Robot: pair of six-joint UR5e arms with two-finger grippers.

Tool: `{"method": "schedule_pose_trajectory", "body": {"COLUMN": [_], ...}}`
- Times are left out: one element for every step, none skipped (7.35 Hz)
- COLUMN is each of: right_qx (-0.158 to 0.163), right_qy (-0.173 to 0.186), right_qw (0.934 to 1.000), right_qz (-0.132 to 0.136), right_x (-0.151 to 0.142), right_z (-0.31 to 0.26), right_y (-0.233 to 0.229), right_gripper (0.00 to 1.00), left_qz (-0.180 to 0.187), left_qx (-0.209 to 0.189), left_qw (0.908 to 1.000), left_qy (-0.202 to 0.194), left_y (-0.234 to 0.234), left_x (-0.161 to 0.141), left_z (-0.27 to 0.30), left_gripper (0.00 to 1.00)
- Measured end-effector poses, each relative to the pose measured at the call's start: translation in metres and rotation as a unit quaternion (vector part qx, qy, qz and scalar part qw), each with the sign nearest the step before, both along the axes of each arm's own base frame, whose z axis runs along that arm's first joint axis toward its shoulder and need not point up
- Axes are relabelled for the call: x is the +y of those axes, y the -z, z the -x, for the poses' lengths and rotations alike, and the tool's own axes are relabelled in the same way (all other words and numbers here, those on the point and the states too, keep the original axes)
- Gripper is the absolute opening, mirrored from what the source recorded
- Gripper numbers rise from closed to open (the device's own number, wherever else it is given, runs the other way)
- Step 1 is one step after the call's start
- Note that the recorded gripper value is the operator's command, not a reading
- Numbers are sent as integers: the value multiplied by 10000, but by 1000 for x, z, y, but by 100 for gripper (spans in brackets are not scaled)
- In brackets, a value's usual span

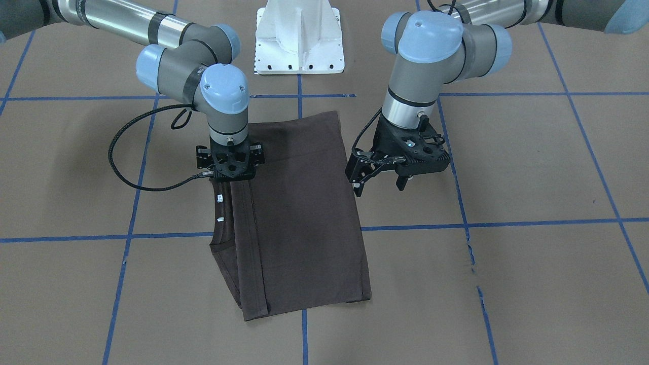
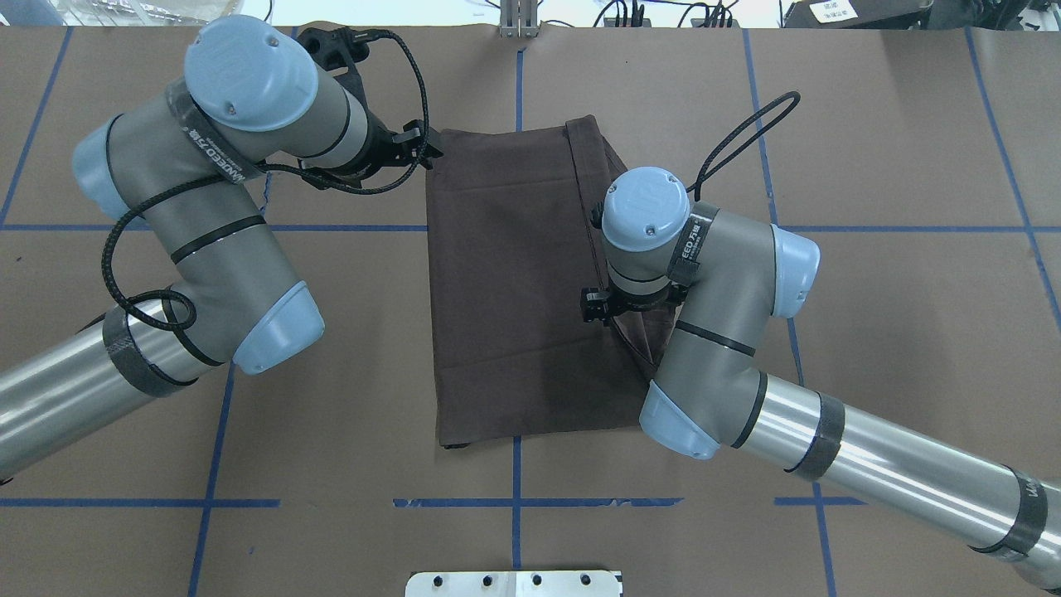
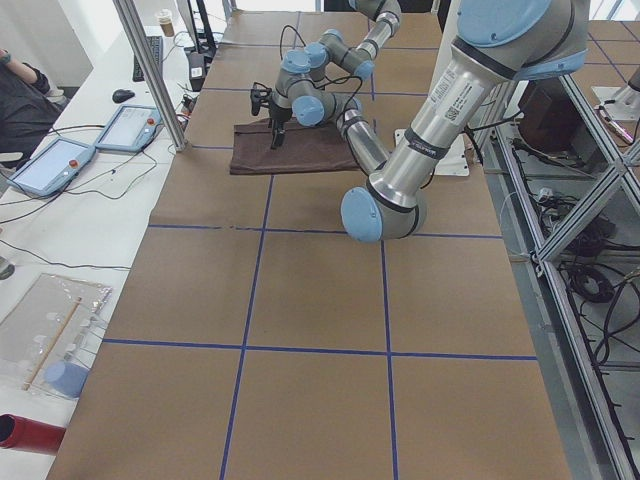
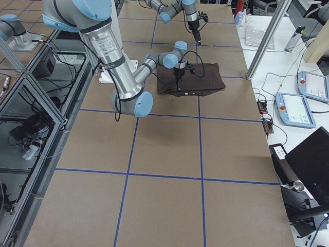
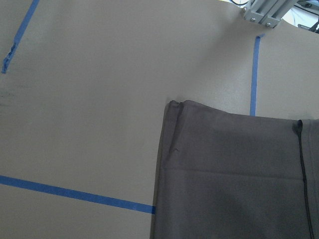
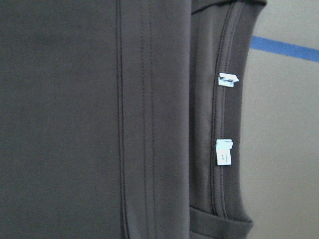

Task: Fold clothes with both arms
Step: 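Grasp the side edge with the right gripper and fold it inward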

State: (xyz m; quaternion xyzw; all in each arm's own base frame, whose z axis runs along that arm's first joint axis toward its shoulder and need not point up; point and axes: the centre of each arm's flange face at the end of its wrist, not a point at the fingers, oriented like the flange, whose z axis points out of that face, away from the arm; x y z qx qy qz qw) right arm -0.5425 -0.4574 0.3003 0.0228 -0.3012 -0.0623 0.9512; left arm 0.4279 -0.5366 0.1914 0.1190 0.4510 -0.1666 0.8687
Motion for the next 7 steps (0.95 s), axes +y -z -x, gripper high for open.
{"method": "schedule_pose_trajectory", "body": {"right_qx": [20, 55, 92, 121, 140, 174, 223], "right_qy": [43, 94, 137, 157, 154, 133, 104], "right_qw": [10000, 9998, 9995, 9993, 9992, 9991, 9989], "right_qz": [74, 162, 254, 315, 343, 371, 407], "right_x": [2, 6, 9, 10, 10, 8, 6], "right_z": [2, 4, 5, 5, 3, -1, -5], "right_y": [-6, -11, -14, -16, -16, -19, -25], "right_gripper": [100, 100, 100, 100, 100, 100, 100], "left_qz": [-2, 3, 7, 9, 8, 8, 9], "left_qx": [3, -2, -9, -14, -16, -18, -16], "left_qw": [10000, 10000, 10000, 10000, 10000, 10000, 10000], "left_qy": [-1, -4, -5, -5, -5, -7, -10], "left_y": [0, -1, -2, -3, -3, -4, -4], "left_x": [0, 0, 0, 1, 1, 1, 1], "left_z": [0, 0, 0, 0, 0, 0, 0], "left_gripper": [100, 100, 100, 100, 100, 100, 100]}}
